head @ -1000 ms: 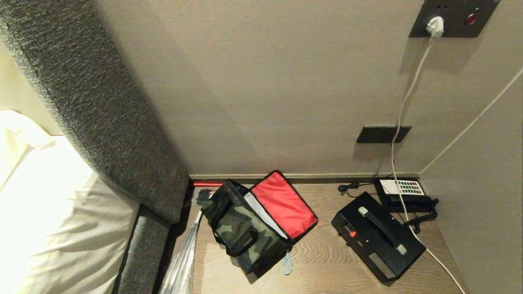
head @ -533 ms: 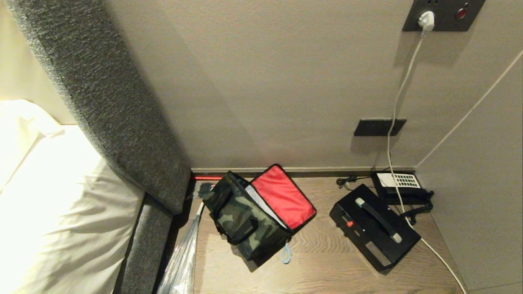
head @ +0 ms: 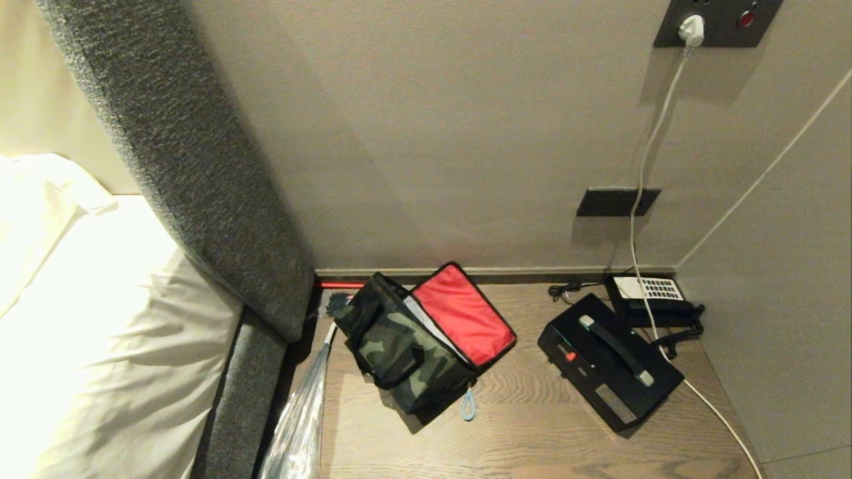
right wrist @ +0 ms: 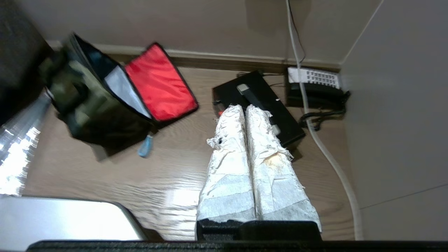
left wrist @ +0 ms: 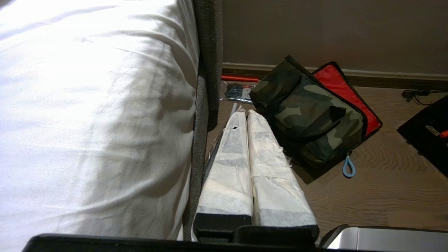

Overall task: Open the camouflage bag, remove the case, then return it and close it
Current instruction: Grip the handle again

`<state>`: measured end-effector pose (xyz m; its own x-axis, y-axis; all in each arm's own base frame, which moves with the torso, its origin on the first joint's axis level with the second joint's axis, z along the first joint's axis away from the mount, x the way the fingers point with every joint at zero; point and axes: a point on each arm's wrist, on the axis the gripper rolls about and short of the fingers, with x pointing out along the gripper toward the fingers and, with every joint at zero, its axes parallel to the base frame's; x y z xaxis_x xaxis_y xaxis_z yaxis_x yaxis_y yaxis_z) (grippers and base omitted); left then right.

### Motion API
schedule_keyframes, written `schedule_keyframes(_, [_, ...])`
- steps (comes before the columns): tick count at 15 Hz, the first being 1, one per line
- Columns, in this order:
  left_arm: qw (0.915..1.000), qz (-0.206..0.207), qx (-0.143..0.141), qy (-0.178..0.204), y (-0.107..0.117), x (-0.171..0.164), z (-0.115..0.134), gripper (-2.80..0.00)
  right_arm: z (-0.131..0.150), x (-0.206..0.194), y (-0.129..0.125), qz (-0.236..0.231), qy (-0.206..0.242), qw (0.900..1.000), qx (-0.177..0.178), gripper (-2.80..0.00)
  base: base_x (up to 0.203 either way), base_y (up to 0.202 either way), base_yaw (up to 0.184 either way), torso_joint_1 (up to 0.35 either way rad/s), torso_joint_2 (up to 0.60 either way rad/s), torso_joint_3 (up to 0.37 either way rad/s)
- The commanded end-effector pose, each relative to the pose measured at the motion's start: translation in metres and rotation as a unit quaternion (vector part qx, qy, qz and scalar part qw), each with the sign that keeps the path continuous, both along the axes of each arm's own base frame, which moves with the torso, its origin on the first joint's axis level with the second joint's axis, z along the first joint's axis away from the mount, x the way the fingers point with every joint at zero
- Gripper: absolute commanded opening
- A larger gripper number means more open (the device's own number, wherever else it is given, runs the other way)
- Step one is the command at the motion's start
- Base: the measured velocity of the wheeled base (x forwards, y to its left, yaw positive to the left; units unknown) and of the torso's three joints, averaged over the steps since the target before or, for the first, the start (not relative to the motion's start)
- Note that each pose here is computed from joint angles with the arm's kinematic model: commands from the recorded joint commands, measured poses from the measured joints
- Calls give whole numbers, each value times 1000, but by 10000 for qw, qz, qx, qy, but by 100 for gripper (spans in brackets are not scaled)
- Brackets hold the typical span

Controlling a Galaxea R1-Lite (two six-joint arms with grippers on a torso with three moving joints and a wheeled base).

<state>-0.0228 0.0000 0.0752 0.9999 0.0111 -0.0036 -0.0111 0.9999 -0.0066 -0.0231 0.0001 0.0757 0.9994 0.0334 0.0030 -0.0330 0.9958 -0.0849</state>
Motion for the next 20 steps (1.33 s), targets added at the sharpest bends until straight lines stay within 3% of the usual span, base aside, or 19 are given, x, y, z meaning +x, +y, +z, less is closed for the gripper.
schedule_keyframes(1, [10000, 6, -21, 5, 0, 0, -1, -280, 0, 0, 0, 2, 3, 10000, 10, -280, 0, 0, 0, 0, 0, 0])
schedule_keyframes(6, [10000, 6, -5, 6, 0, 0, -1, -280, 1, -1, 0, 4, -1, 10000, 21, -280, 0, 0, 0, 0, 0, 0])
schedule_keyframes(9, [10000, 6, -4, 7, 0, 0, -1, -280, 53, -26, 0, 33, -509, 9977, 456, -280, 0, 0, 0, 0, 0, 0])
schedule_keyframes(12, [10000, 6, -5, 5, 0, 0, -1, -280, 87, -80, 0, 311, 169, 9964, 765, -280, 0, 0, 0, 0, 0, 0])
schedule_keyframes(14, [10000, 5, -5, 6, 0, 0, -1, -280, 99, -83, 1, 437, 551, 9923, 1023, -280, 0, 0, 0, 0, 0, 0])
schedule_keyframes(17, [10000, 6, -5, 10, 0, 0, -1, -280, 142, -29, -1, 551, 1920, 9658, 1652, -280, 0, 0, 0, 0, 0, 0])
schedule_keyframes(20, [10000, 6, -5, 5, 0, 0, -1, -280, 166, 103, 13, 399, 3392, 9210, 1872, -280, 0, 0, 0, 0, 0, 0])
